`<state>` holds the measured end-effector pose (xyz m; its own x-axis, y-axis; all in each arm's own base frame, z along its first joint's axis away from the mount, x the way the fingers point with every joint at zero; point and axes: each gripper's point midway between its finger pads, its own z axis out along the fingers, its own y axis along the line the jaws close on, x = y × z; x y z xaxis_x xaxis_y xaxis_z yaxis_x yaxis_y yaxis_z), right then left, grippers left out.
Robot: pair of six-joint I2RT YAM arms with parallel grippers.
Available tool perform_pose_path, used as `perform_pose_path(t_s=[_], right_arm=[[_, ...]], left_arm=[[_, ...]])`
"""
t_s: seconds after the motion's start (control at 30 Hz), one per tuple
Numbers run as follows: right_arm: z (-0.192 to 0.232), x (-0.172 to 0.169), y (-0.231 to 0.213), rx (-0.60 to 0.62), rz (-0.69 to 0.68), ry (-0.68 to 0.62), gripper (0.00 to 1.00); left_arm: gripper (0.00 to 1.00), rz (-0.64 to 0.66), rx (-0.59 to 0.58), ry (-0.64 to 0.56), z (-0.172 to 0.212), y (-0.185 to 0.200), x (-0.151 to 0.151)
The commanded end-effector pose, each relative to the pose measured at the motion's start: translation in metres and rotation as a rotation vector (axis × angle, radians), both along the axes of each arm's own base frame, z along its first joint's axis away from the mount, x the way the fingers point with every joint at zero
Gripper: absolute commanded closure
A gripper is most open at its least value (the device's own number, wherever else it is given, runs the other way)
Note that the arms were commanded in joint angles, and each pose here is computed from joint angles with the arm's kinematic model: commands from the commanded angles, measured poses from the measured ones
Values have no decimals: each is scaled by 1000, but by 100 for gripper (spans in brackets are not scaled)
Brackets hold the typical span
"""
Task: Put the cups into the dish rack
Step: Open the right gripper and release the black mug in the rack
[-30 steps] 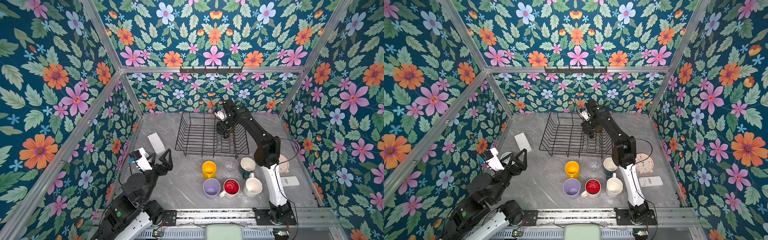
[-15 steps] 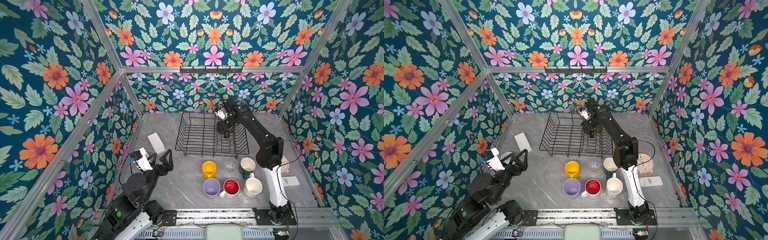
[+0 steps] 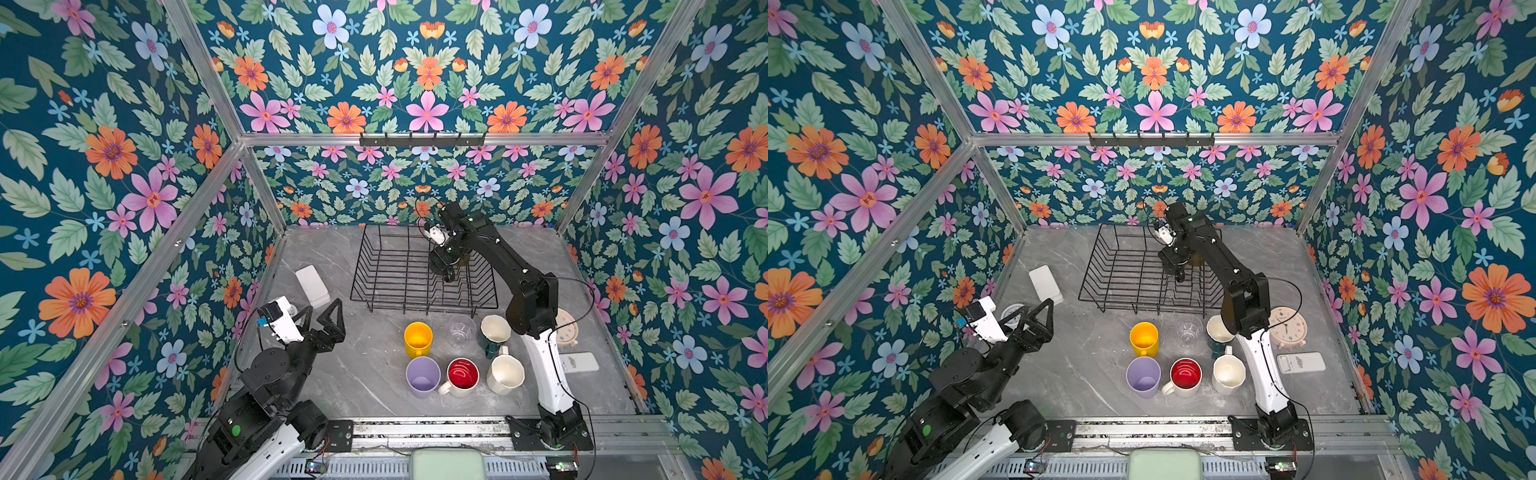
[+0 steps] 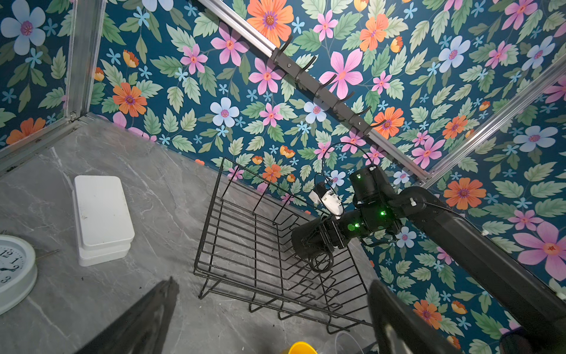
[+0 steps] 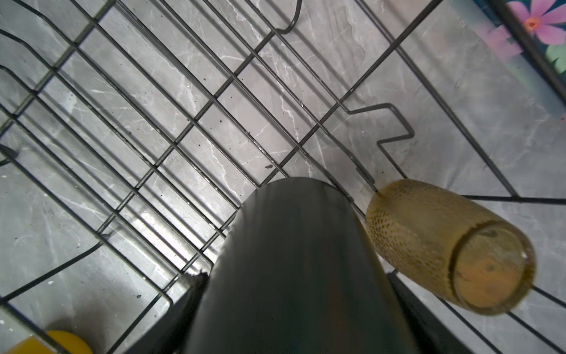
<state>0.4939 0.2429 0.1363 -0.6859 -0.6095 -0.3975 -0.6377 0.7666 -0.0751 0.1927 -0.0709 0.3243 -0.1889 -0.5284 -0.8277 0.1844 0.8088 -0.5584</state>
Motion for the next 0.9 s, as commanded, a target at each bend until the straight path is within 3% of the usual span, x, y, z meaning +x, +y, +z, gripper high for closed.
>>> perform_pose_path(t_s=[0.0,0.23,0.4,0.57,0.7,0.87], right_arm=[[0,7,1,3,-11,-21,100],[-13,9,2,-6,-21,0,100],[-19,9,2,-13,-25,8,66],[-23,4,5,-14,-8,27,52],[-25,1,8,-20,0,30,34],[-26,-2,9,-25,8,35,26]], left_arm=[[0,4,-10,-7,2,1,0],[0,10,-9,-7,1,3,-1],[0,12,-8,-4,0,3,0],[0,14,-9,-3,-1,3,0],[0,13,-8,-2,-1,3,0],[0,14,-12,-2,-2,4,-1]])
